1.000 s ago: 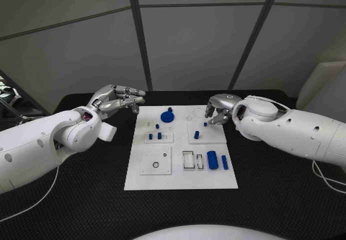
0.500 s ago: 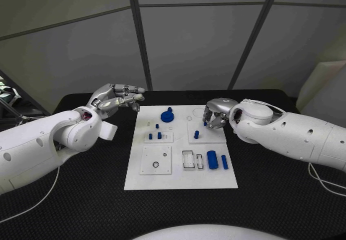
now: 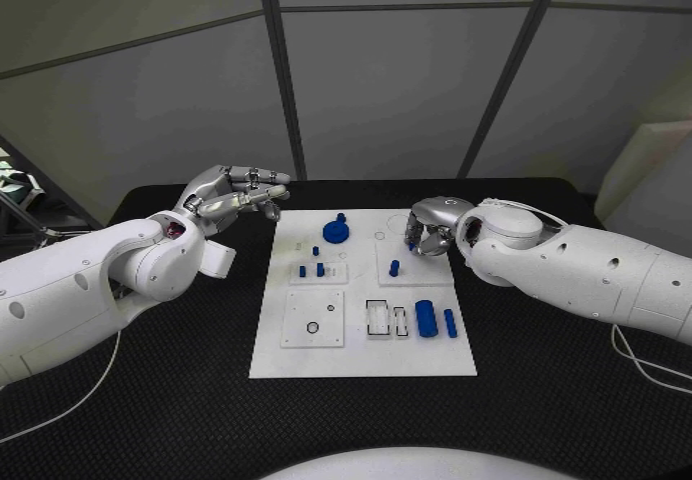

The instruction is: Assemble the parts on the task board

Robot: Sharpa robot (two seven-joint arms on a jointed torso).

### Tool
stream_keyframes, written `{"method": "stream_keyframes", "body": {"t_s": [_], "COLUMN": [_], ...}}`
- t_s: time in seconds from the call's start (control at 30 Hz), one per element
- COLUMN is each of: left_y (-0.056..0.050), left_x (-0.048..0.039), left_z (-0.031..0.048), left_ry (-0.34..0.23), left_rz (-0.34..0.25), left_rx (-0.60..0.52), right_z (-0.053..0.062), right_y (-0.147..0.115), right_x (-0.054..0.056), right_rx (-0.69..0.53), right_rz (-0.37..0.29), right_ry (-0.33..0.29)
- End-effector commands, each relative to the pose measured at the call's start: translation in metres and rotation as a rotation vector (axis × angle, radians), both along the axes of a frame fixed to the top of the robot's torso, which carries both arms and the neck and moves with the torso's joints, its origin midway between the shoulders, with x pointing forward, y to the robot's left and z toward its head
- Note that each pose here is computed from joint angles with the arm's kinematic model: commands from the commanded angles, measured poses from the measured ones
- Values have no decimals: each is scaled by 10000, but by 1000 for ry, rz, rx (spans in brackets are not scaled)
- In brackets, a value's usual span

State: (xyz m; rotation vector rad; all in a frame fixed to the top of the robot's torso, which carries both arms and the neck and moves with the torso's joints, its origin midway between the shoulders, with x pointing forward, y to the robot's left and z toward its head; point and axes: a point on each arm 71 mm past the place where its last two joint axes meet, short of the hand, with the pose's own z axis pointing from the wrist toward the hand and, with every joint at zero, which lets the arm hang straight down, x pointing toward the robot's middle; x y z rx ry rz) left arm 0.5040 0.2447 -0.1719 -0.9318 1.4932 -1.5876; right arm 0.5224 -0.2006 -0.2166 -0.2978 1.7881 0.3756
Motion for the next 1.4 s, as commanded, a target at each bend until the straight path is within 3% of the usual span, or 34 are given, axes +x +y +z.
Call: {"method": "stream_keyframes", "body": {"t_s": [0.03,0.5,1.03,1.4], "left_y": [6,23,52,70], "left_x": [7,17,35,47], "left_z": [17,8,-6,-16], "left_ry": [-9,-4,1,5], "left_rz": [4,10,17,21], "left_rx": [-15,-10,-5,-2], "right_z": [-48,-47,72,184], "right_y": [30,56,46,-27], "right_x": [-20,-40,-110,-209], "right_rx": [-8,-4,54,86], "right_rz": [23,25,24,26], "right_ry": [21,14,-89,-127]}}
